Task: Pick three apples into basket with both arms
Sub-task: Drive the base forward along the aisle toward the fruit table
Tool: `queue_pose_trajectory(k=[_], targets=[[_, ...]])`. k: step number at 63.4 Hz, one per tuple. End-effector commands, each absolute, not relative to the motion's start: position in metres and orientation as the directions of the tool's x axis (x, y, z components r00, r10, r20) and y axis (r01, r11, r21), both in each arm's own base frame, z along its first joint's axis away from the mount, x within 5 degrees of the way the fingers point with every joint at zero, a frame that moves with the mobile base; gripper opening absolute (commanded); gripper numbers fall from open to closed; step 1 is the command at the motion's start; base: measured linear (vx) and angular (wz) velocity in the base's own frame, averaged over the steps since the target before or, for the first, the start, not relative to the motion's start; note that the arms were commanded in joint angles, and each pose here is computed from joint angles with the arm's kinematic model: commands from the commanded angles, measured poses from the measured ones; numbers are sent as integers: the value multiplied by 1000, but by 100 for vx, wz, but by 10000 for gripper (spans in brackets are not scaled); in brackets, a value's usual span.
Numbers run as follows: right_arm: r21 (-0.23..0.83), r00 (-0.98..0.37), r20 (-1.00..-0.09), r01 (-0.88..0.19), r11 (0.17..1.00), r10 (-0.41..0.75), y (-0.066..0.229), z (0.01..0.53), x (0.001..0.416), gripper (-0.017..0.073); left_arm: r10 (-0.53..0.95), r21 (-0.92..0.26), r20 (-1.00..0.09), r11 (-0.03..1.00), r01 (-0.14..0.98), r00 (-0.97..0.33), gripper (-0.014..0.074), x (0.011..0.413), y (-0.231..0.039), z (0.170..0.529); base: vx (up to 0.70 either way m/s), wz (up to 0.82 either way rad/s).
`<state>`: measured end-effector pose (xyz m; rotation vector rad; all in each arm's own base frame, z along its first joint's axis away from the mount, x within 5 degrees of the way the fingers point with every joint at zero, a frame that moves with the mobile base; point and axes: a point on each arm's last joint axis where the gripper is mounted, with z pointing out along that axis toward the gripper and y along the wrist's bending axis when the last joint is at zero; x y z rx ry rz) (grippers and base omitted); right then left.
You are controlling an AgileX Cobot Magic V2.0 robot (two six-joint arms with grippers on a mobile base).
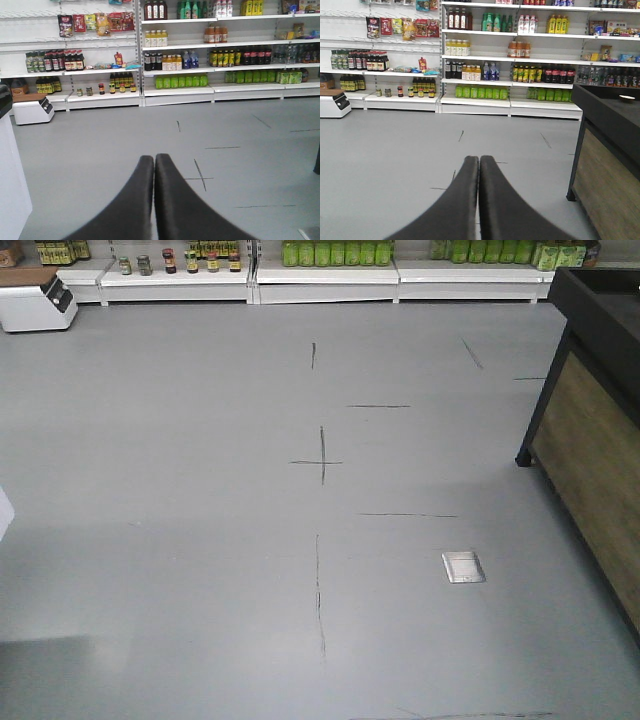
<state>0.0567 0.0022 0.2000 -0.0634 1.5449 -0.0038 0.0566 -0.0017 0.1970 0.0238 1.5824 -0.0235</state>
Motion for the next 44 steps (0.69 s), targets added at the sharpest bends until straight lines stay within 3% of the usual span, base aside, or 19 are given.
queue_pose_trajectory(k=[1,44], targets=[[-54,85,-995,-30,998,-51,2,202,57,-9,-14,-12,-999,999,32,41,-6,57,-2,197,9,5],[-54,84,-995,-30,998,-51,2,202,57,-9,-14,-12,-999,999,32,41,-6,57,-2,197,8,5]])
